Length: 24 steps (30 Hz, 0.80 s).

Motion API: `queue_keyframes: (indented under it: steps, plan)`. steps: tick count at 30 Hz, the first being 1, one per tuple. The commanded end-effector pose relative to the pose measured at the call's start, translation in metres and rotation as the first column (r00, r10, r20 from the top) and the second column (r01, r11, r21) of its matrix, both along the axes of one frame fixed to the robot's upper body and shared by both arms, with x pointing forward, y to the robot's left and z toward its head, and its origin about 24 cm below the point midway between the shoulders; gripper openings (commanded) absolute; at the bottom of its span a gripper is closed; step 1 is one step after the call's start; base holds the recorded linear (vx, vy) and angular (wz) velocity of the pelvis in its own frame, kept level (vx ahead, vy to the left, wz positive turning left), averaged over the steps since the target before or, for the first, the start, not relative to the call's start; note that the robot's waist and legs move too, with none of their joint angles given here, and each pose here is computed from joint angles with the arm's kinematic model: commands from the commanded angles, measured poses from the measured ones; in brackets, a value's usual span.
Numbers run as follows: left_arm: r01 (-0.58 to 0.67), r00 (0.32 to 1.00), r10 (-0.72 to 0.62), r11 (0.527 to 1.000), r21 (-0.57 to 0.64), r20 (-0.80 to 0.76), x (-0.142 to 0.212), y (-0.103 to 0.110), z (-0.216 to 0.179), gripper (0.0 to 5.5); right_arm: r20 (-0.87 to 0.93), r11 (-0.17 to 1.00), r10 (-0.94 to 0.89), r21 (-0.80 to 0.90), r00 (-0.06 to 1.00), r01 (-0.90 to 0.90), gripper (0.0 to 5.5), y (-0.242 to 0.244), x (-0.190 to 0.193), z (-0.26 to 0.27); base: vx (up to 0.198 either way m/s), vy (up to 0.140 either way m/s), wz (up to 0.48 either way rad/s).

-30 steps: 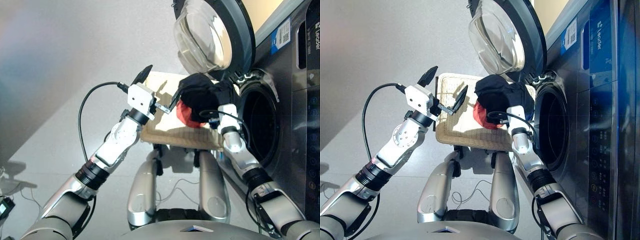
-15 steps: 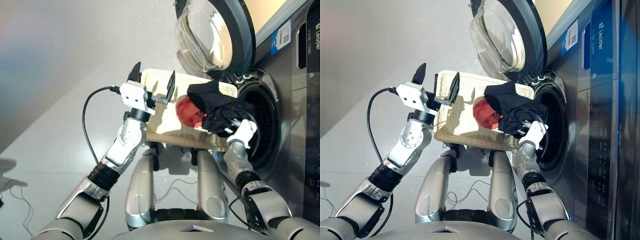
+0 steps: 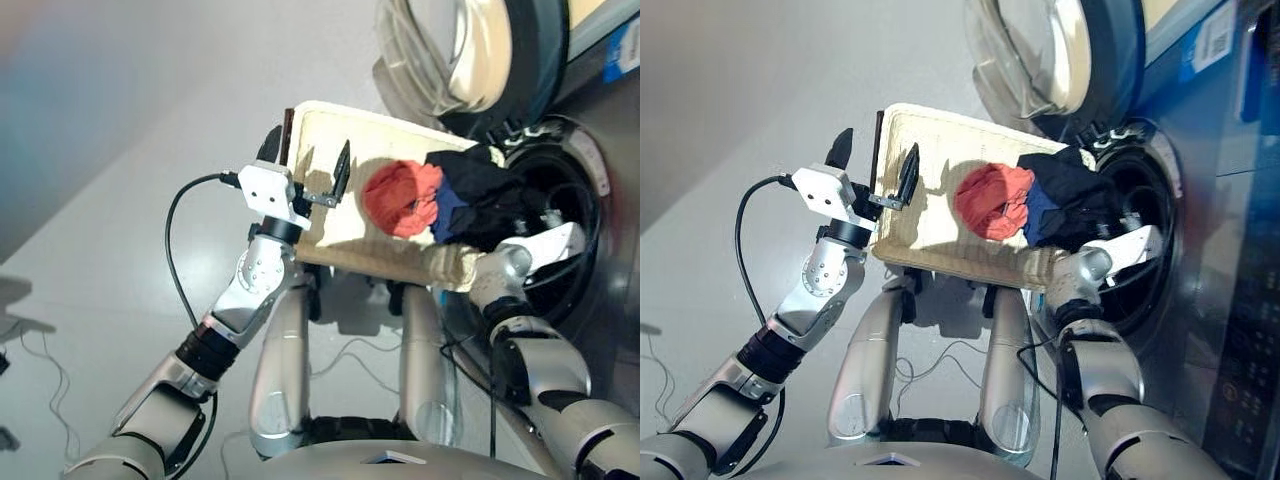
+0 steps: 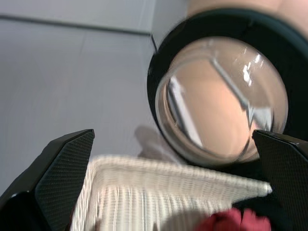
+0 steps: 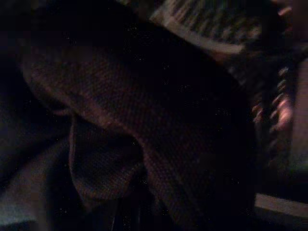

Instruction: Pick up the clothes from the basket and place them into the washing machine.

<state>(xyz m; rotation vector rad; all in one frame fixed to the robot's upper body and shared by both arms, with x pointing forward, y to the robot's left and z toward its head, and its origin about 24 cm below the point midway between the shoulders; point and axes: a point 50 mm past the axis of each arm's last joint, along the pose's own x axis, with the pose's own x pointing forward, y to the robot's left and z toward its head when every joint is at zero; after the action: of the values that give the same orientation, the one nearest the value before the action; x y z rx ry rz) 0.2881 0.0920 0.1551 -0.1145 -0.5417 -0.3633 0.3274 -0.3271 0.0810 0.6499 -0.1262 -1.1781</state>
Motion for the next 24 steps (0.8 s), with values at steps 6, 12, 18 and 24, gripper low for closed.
queue_keyframes:
  steps: [6,12,18,24]
  plan:
    - [0.095,0.981,-0.075,0.990,-0.106,0.178,-0.020,-0.007,0.039,5.50,0.162,0.958,-0.281,-0.012,0.946,0.287,0.00,-0.076,-0.031,0.065,-0.018,0.004,0.011]
    - [0.075,0.975,-0.043,0.987,-0.141,0.219,-0.021,-0.004,0.051,5.50,0.202,0.960,-0.263,-0.041,0.943,0.277,0.00,-0.081,-0.027,0.088,0.000,0.000,0.000]
    - [0.049,0.977,-0.016,0.988,-0.150,0.213,-0.020,0.002,0.053,5.50,0.289,0.914,-0.399,0.055,0.870,0.401,0.00,-0.109,-0.051,0.112,0.000,0.000,0.000]
    - [0.018,0.977,0.016,0.987,-0.159,0.213,-0.022,0.013,0.055,5.50,0.373,0.844,-0.537,0.244,0.757,0.478,0.00,-0.120,-0.068,0.110,0.000,0.000,0.000]
